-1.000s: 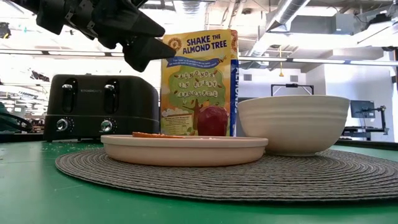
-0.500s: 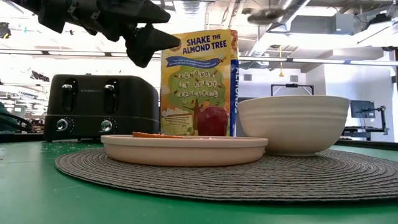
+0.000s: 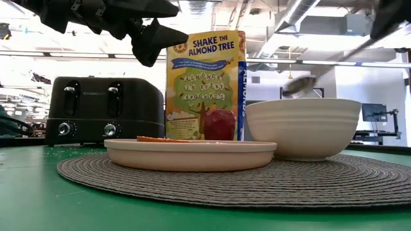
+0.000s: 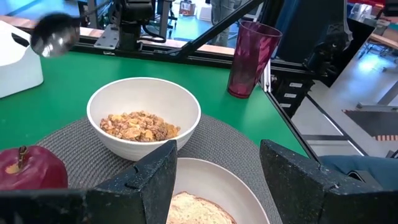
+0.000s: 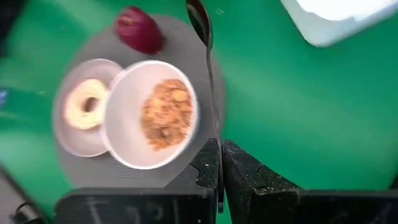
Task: Arrange a breakfast setting
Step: Put the spoon on the table surface to the right of the white bowl
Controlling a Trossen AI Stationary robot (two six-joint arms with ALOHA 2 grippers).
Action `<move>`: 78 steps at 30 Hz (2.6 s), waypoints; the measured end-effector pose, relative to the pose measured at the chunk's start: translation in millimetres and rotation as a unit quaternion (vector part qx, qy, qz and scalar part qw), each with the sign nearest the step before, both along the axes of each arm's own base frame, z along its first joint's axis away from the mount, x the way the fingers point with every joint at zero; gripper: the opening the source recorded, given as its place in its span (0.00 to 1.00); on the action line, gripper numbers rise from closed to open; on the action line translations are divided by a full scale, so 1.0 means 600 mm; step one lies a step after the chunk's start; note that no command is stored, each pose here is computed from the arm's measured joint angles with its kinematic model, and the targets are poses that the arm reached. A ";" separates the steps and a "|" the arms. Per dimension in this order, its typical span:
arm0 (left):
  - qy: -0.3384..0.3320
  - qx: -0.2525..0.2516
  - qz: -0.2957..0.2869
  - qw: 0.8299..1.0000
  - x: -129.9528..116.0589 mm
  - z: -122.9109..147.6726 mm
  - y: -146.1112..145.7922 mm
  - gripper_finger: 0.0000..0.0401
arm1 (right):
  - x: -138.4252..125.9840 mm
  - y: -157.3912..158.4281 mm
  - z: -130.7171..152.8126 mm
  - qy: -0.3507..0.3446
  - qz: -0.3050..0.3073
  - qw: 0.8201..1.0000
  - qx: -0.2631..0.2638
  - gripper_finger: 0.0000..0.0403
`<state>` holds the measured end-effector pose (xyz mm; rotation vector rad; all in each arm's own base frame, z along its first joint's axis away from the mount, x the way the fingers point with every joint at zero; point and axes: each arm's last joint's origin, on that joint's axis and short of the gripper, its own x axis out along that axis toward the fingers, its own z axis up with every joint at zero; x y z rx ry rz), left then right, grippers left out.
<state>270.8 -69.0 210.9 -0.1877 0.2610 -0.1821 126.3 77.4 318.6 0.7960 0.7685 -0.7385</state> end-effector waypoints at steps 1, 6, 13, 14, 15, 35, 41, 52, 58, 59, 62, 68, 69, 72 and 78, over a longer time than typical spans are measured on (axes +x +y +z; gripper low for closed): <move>0.000 0.000 0.000 1.000 0.000 0.000 0.000 0.53 | -0.001 0.000 -0.007 0.009 -0.008 1.000 0.006 0.09; 0.000 0.000 0.000 1.000 0.000 0.000 0.000 0.53 | -0.005 0.001 -0.042 0.051 -0.032 0.998 0.027 0.09; 0.000 0.001 0.001 1.000 0.000 0.000 0.000 0.53 | 0.000 0.009 -0.098 0.127 -0.040 0.991 0.023 0.09; 0.000 0.001 0.002 1.000 0.000 0.000 0.000 0.53 | 0.001 0.011 -0.106 0.139 -0.040 0.989 0.024 0.09; 0.000 0.001 0.002 1.000 0.000 0.000 0.000 0.53 | 0.004 0.014 -0.112 0.149 -0.039 0.988 0.026 0.09; 0.000 0.002 0.001 1.000 0.000 0.000 0.000 0.53 | 0.071 0.059 -0.203 0.220 -0.028 0.970 0.098 0.09; 0.000 0.002 0.001 1.000 0.000 0.000 0.000 0.53 | 0.092 0.062 -0.221 0.209 -0.065 0.970 0.107 0.09; 0.003 0.003 0.001 1.000 0.000 -0.001 0.000 0.53 | 0.118 0.081 -0.266 0.206 -0.125 0.963 0.117 0.09; 0.003 0.003 0.001 1.000 0.000 -0.001 0.000 0.53 | 0.120 0.083 -0.272 0.201 -0.147 0.961 0.123 0.09; 0.003 0.003 0.001 1.000 0.000 -0.001 0.000 0.53 | 0.122 0.084 -0.271 0.197 -0.146 0.961 0.126 0.10; 0.003 0.003 0.001 1.000 0.000 -0.001 0.000 0.53 | 0.127 0.087 -0.271 0.184 -0.142 0.963 0.138 0.12; 0.002 0.003 0.001 1.000 0.000 -0.001 0.000 0.53 | 0.128 0.088 -0.280 0.195 -0.141 0.962 0.128 0.15; 0.002 0.003 0.001 1.000 0.000 -0.001 0.000 0.53 | 0.128 0.089 -0.283 0.200 -0.141 0.961 0.128 0.15; 0.001 0.003 0.001 1.000 0.000 -0.001 0.000 0.53 | 0.131 0.090 -0.292 0.212 -0.139 0.959 0.125 0.15; 0.000 0.002 0.001 1.000 0.000 0.000 0.000 0.53 | 0.132 0.092 -0.295 0.223 -0.128 0.958 0.126 0.15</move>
